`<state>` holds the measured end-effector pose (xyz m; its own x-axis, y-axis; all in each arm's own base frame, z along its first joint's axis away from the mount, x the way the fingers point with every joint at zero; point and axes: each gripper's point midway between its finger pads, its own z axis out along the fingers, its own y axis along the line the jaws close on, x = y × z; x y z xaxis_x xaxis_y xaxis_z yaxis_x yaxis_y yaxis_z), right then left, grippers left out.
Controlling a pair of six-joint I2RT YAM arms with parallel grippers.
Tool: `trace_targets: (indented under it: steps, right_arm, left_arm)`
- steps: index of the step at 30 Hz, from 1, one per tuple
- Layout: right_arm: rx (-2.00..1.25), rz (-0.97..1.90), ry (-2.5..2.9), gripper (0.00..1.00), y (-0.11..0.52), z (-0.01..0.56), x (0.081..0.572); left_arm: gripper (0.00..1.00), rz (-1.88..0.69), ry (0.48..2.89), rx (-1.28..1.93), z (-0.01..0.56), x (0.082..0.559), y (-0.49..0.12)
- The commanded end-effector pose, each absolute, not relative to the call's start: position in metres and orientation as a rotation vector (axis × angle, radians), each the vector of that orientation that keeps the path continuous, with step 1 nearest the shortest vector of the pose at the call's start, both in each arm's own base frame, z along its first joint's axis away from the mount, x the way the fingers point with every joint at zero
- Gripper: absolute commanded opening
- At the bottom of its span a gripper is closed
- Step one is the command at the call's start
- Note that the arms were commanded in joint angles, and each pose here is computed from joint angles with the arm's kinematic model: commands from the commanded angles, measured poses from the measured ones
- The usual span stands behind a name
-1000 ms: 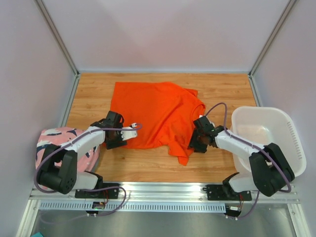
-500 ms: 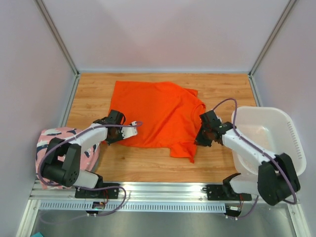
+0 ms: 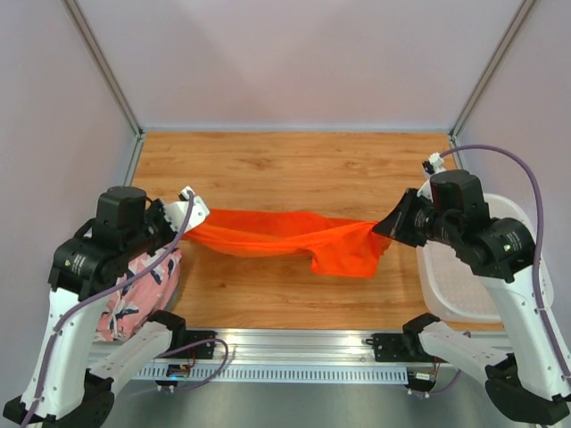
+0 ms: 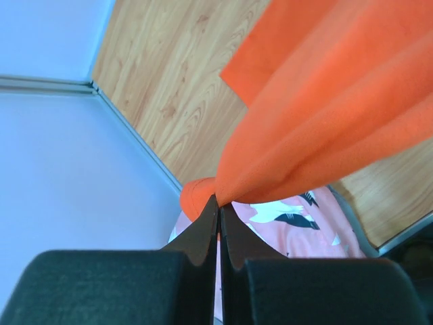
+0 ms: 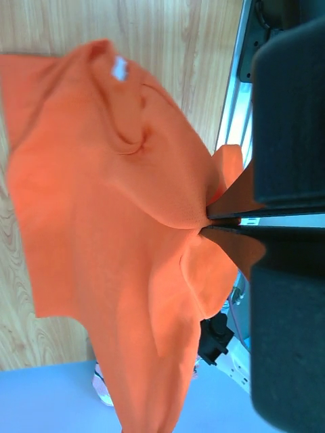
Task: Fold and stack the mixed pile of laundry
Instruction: Flatten out the T-shirt at the center of the board.
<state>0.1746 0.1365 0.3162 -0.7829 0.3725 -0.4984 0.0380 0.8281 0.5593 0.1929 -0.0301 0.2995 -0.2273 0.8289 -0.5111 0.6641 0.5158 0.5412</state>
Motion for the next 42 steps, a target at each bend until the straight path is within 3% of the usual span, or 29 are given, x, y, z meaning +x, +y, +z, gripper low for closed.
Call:
trace_targets:
  steps: [1, 6, 8, 10, 11, 12, 16, 17, 18, 19, 24, 27, 31, 32, 34, 35, 40, 42]
  right_arm:
    - [0.239, 0.612, 2.649, 0.00, 0.128, 0.291, 0.141]
    - [0.150, 0.564, 2.527, 0.00, 0.148, 0.295, 0.258]
    - [0.212, 0.624, 2.318, 0.00, 0.142, 0.343, 0.329]
    - [0.270, 0.670, 2.279, 0.00, 0.144, 0.347, 0.398]
    - [0.243, 0.729, 2.076, 0.00, 0.145, 0.423, 0.415]
    - [0.268, 0.749, 2.101, 0.00, 0.153, 0.407, 0.451]
    - [0.294, 1.056, 1.704, 0.00, 0.149, 0.516, 0.489]
    - [0.309, 1.120, 1.640, 0.00, 0.145, 0.534, 0.486]
    - [0.415, 1.167, 1.647, 0.00, 0.138, 0.517, 0.501]
    - [0.368, 1.167, 1.486, 0.00, 0.122, 0.564, 0.483]
    - [0.331, 1.108, 1.403, 0.00, 0.106, 0.601, 0.459]
    - [0.366, 1.076, 1.491, 0.00, 0.096, 0.571, 0.456]
    - [0.464, 0.982, 1.691, 0.00, 0.090, 0.482, 0.443]
    - [0.530, 0.920, 1.802, 0.00, 0.085, 0.432, 0.433]
    - [0.570, 0.860, 1.908, 0.00, 0.081, 0.386, 0.414]
    - [0.607, 0.815, 2.022, 0.00, 0.079, 0.336, 0.402]
    - [0.682, 0.749, 2.281, 0.00, 0.081, 0.230, 0.303]
    - [0.719, 0.737, 2.389, 0.00, 0.085, 0.184, 0.259]
  left_arm:
    - [0.00, 0.224, 2.228, 1.264, 0.270, 0.157, -0.014]
    - [0.00, 0.394, 2.118, 1.206, 0.285, 0.256, -0.020]
    - [0.00, 0.469, 2.026, 1.011, 0.340, 0.308, -0.011]
    - [0.00, 0.459, 2.064, 0.923, 0.349, 0.364, -0.008]
    - [0.00, 0.482, 1.972, 0.778, 0.402, 0.381, -0.001]
    - [0.00, 0.492, 1.990, 0.741, 0.399, 0.414, 0.001]
    - [0.00, 0.549, 1.793, 0.547, 0.477, 0.452, 0.008]
    - [0.00, 0.558, 1.751, 0.522, 0.491, 0.454, 0.009]
    - [0.00, 0.571, 1.693, 0.491, 0.507, 0.454, 0.010]
    - [0.00, 0.574, 1.669, 0.481, 0.514, 0.452, 0.011]
    - [0.00, 0.531, 1.588, 0.508, 0.527, 0.427, 0.003]
    - [0.00, 0.504, 1.618, 0.565, 0.508, 0.417, -0.002]
    - [0.00, 0.425, 1.679, 0.730, 0.454, 0.400, -0.018]
    - [0.00, 0.370, 1.710, 0.816, 0.423, 0.389, -0.027]
    - [0.00, 0.306, 1.827, 0.904, 0.361, 0.377, -0.032]
    - [0.00, 0.283, 1.857, 0.940, 0.345, 0.362, -0.034]
    - [0.00, 0.138, 2.139, 1.103, 0.213, 0.293, -0.032]
    - [0.00, 0.077, 2.183, 1.161, 0.191, 0.259, -0.033]
